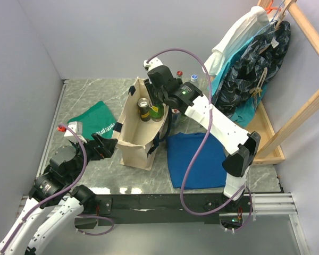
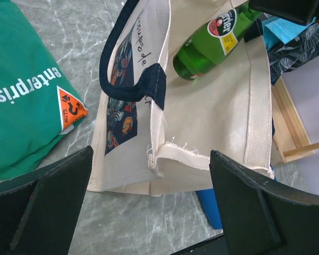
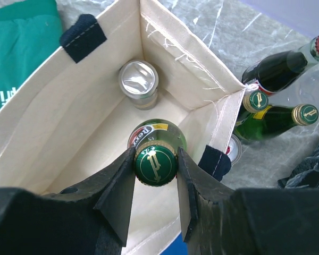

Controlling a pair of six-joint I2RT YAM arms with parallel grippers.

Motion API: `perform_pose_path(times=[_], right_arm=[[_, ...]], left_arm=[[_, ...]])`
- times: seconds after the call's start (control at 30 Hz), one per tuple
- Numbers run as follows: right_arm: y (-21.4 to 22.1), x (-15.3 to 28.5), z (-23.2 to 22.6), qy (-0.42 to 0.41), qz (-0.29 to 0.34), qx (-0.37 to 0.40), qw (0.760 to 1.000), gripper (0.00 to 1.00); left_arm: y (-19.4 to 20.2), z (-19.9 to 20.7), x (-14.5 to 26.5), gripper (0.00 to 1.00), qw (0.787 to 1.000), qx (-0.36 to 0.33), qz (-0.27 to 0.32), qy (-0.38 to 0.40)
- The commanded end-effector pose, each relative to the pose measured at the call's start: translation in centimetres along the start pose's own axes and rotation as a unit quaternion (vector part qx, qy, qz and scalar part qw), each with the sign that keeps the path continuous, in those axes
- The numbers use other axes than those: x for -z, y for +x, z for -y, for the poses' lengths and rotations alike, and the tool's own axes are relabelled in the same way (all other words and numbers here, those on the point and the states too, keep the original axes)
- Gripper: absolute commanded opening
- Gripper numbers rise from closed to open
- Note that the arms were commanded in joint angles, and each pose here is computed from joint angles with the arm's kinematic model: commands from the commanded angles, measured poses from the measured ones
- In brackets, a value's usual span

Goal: Take the beverage out of the canvas bag
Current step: Take out the drink from the canvas bag.

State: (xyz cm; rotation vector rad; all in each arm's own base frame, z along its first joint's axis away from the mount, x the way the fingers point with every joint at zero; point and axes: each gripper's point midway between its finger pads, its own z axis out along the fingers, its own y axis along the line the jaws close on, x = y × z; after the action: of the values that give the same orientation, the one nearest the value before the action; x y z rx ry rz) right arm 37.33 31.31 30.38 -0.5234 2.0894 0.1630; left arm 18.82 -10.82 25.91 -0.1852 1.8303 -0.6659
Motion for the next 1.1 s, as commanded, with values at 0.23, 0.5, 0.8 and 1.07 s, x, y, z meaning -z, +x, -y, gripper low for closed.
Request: perform_pose_path(times=[0.23,0.5,0.8,1.07], right_arm=[[-9.2,7.6,0.9,-0.012,0.161,-0.028,0.987,0.00],[-10.3,9.1,0.7,-0.018,0.182,-0.019,0.983,0.00],[-11.8,11.3,0.9,-0.021,0.214,-0.028,0.976,0.00],[-12.6,12.5,1.4,-0.013,0.239,-0.020,0.971,0.00]], left_arm=[[-1.3,0.8,0.0,0.96,1.000,-0.001,0.020,0.014],[-1.3,0.9,0.1,0.96,1.000,-0.002,0.020,0.017],[-1.3,0.8,0.1,0.96,1.000,-0.001,0.021,0.017],[-1.3,0.9,0.1,0.96,1.000,-0.002,0.020,0.018]])
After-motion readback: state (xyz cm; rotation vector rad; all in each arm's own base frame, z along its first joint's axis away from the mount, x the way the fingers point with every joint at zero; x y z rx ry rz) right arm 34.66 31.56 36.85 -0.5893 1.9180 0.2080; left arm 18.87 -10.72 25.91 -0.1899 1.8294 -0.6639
